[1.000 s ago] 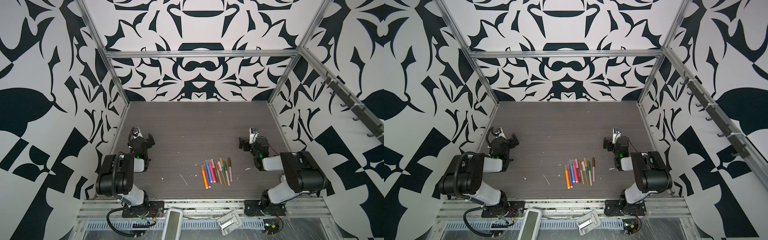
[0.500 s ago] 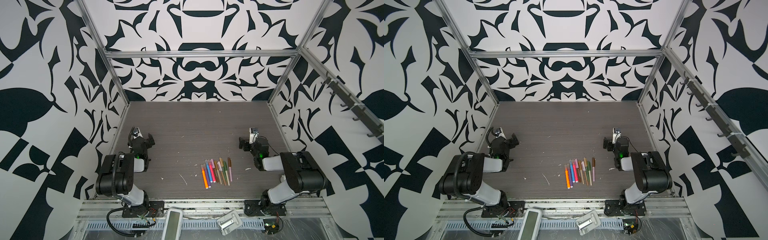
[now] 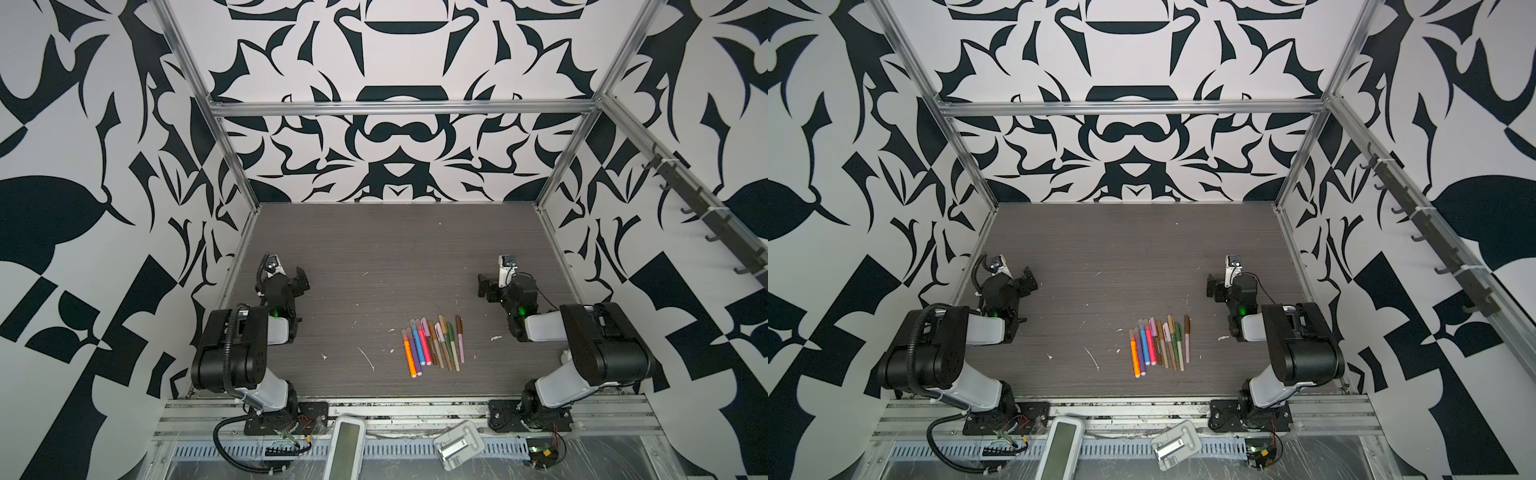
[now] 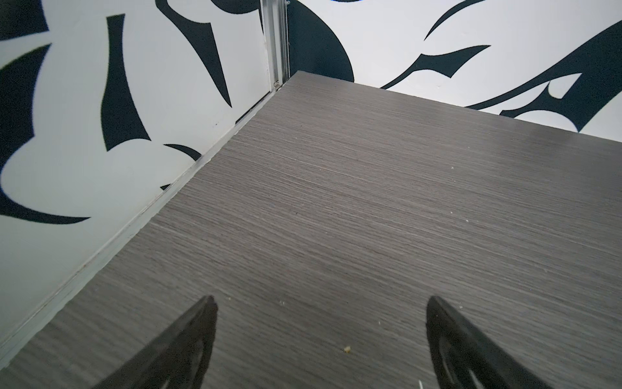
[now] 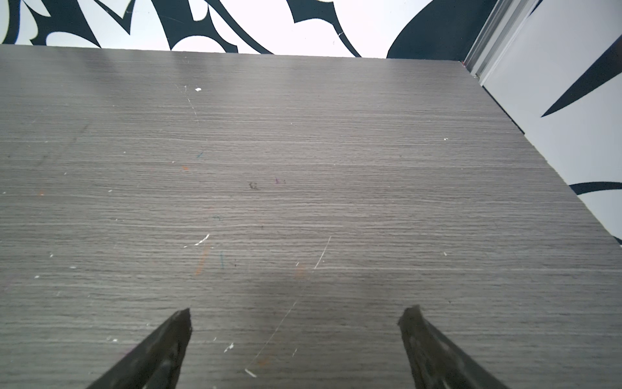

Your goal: Open the pen caps

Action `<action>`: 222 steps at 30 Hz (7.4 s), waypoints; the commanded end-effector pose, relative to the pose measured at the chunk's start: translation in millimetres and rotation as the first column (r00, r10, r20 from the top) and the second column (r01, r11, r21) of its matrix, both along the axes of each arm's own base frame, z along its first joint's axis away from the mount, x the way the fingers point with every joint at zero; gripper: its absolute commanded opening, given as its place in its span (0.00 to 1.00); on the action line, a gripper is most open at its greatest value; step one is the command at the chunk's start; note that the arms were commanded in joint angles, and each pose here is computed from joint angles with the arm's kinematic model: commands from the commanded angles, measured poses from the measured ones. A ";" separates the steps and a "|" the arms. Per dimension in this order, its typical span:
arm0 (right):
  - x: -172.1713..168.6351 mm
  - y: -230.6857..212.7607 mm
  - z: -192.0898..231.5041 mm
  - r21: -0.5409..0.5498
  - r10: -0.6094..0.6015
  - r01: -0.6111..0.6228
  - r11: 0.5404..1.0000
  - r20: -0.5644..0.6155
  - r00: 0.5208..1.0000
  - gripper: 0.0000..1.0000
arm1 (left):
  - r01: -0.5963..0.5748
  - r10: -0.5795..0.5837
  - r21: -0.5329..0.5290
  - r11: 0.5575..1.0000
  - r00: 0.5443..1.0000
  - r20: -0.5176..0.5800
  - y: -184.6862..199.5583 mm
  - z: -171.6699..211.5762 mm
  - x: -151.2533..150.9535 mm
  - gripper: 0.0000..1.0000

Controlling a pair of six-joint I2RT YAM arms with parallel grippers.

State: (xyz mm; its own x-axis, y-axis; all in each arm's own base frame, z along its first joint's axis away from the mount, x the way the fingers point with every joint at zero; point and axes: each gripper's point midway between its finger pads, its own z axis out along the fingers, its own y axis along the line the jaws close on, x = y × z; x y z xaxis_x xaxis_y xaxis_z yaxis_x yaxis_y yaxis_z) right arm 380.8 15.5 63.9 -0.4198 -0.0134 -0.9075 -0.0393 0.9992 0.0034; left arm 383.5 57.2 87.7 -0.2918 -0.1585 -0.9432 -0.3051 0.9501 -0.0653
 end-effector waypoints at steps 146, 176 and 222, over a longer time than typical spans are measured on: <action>-247.4 308.0 111.4 0.682 0.775 -0.411 0.605 -0.384 0.503 0.22 | 0.312 -0.842 -0.875 0.371 0.510 -0.175 -345.1 54.0 -187.0 0.00; -268.3 305.7 68.6 0.684 0.750 -0.347 0.642 -0.464 0.472 0.00 | 0.244 -0.628 -0.786 0.568 0.746 -0.222 -246.1 104.9 -61.4 0.00; 28.3 205.3 -19.6 0.300 0.216 0.024 0.954 -0.737 0.641 0.00 | 0.136 -0.621 -0.622 0.771 0.376 -0.687 -340.2 -74.9 1.1 0.02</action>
